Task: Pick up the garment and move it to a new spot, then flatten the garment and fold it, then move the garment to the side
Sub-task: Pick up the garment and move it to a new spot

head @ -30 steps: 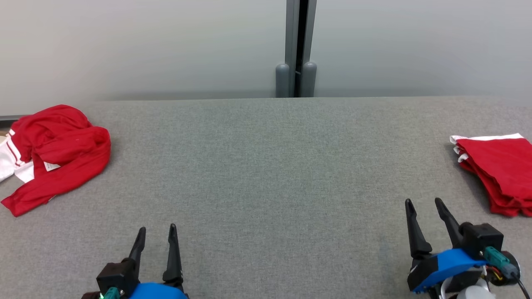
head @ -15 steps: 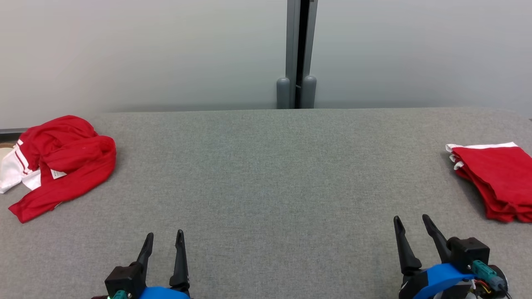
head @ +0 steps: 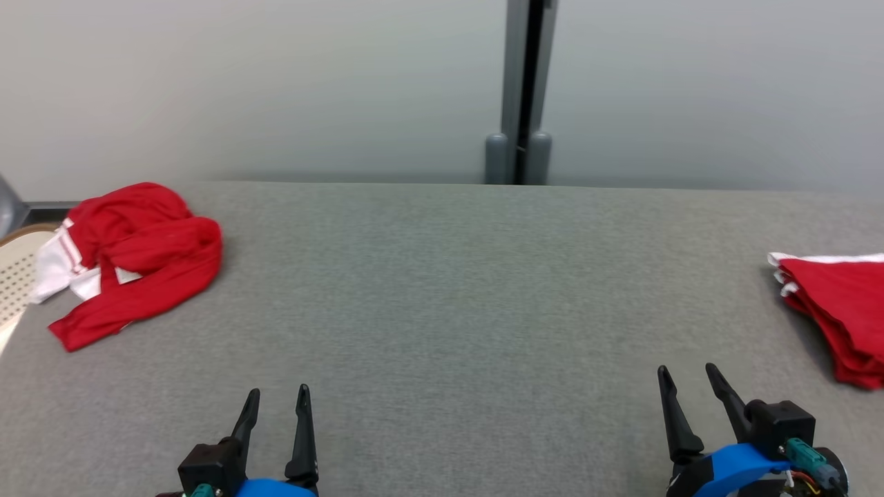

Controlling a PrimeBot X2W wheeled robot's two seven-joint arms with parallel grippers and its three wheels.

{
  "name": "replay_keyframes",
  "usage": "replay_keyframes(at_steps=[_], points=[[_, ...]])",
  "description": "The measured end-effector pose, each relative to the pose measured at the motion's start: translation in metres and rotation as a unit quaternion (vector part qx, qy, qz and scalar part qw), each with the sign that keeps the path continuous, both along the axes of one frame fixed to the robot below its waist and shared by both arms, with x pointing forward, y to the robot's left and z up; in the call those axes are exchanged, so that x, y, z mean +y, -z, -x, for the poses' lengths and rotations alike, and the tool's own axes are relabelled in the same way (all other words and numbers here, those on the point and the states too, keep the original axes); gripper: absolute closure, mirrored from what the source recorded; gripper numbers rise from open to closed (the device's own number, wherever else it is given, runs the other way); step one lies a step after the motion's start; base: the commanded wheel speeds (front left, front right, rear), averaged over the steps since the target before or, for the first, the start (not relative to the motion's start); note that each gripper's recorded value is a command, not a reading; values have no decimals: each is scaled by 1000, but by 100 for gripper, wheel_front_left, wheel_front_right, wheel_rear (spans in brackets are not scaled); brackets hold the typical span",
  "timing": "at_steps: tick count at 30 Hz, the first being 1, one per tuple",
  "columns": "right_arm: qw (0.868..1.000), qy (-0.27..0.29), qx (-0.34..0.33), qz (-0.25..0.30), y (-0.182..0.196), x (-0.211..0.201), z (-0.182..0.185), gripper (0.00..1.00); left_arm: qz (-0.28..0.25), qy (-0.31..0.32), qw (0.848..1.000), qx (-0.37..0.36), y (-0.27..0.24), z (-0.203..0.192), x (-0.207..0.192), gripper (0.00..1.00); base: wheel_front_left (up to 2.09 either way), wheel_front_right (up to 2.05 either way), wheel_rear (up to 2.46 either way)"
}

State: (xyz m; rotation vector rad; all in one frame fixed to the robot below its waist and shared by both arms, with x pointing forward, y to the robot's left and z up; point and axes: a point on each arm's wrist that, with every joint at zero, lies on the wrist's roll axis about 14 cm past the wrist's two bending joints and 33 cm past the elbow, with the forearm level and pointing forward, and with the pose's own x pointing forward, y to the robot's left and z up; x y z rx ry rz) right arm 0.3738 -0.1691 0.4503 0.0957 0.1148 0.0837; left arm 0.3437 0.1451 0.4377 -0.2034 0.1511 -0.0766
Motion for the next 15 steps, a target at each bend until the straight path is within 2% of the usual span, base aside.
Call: replay_keyframes(at_steps=[5,15], points=[[999,-36,-10,5,-6,24,-11,0,-4,-35,999,-14,-8,10,22,0,0,0,0],[987,-162,-20,5,-13,115,-33,0,-18,-163,986,-22,-13,62,96,0,0,0,0]])
